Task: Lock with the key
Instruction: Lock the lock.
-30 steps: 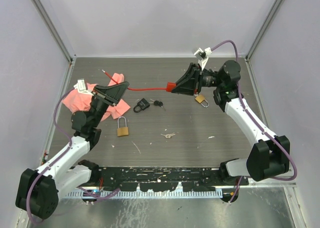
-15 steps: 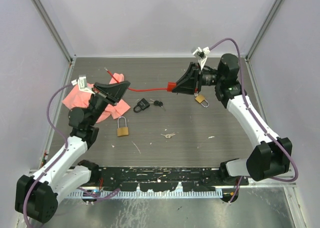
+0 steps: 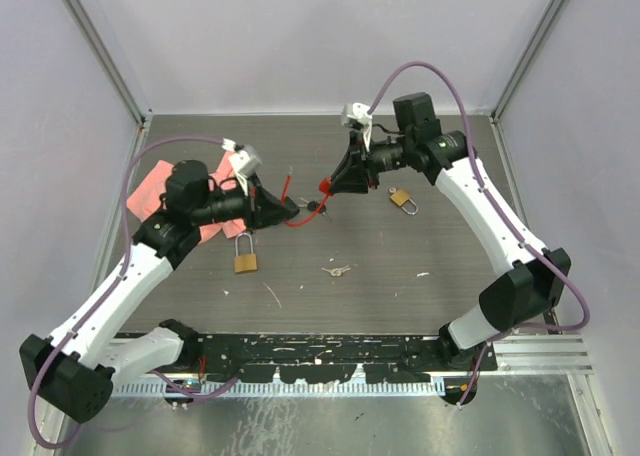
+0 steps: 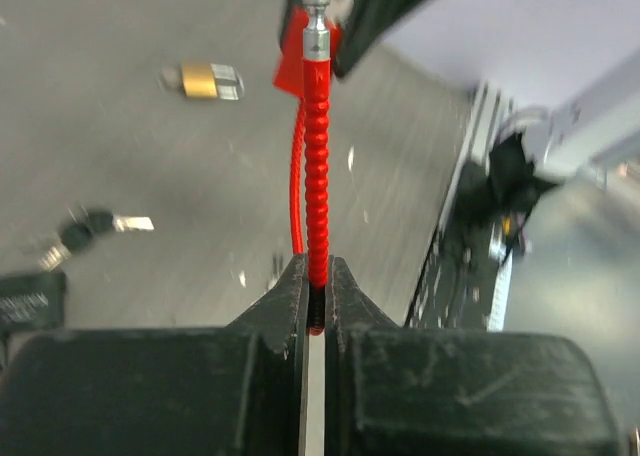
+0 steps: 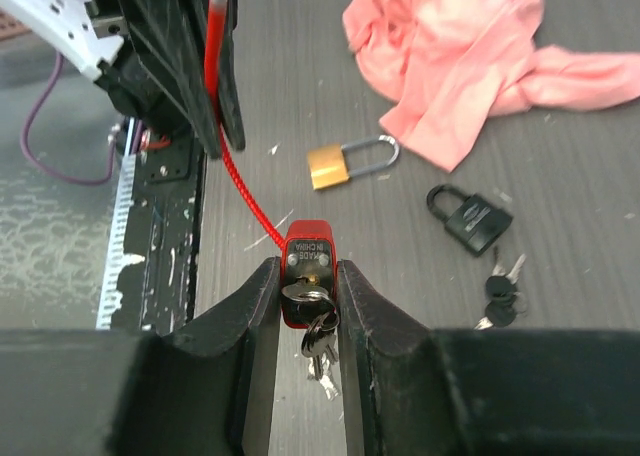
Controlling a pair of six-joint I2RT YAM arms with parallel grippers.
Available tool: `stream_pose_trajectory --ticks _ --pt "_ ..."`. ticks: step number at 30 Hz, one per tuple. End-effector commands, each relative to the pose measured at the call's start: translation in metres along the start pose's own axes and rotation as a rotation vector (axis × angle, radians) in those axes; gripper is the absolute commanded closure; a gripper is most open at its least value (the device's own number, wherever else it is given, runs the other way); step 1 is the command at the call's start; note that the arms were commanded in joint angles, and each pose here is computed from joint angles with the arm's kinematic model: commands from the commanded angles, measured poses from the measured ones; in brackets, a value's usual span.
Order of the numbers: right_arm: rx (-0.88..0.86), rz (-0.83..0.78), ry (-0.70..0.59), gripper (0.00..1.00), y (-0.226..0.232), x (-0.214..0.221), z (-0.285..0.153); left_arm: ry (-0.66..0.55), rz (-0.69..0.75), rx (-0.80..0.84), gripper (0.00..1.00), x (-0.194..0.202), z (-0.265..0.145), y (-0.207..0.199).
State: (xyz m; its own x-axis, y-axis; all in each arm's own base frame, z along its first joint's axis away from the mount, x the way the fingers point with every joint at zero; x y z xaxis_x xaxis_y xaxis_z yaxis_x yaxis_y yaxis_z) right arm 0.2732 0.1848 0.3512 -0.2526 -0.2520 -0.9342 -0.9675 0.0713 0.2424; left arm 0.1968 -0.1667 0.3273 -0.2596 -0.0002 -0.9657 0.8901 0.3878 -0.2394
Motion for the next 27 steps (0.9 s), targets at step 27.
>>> stream_pose_trajectory --ticks 27 --pt "-0.250 0.288 -0.179 0.99 -0.014 0.047 0.008 0.164 -0.274 0.304 1.00 0.047 0.025 -0.008"
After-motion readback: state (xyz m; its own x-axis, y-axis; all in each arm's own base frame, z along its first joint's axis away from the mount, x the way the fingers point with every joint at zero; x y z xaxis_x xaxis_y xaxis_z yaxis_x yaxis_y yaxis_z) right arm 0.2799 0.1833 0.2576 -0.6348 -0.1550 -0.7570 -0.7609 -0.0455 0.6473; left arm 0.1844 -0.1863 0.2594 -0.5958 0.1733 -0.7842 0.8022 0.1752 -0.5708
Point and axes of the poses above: each gripper's point midway between its finger pads, its own z axis out along the fingers, its own y axis along the line the jaws close on, x = y × z, the point moved 9 cm from there along -z, back along the fingers, and after that the axes turned 5 degrees about z, right-handed, at the moved point
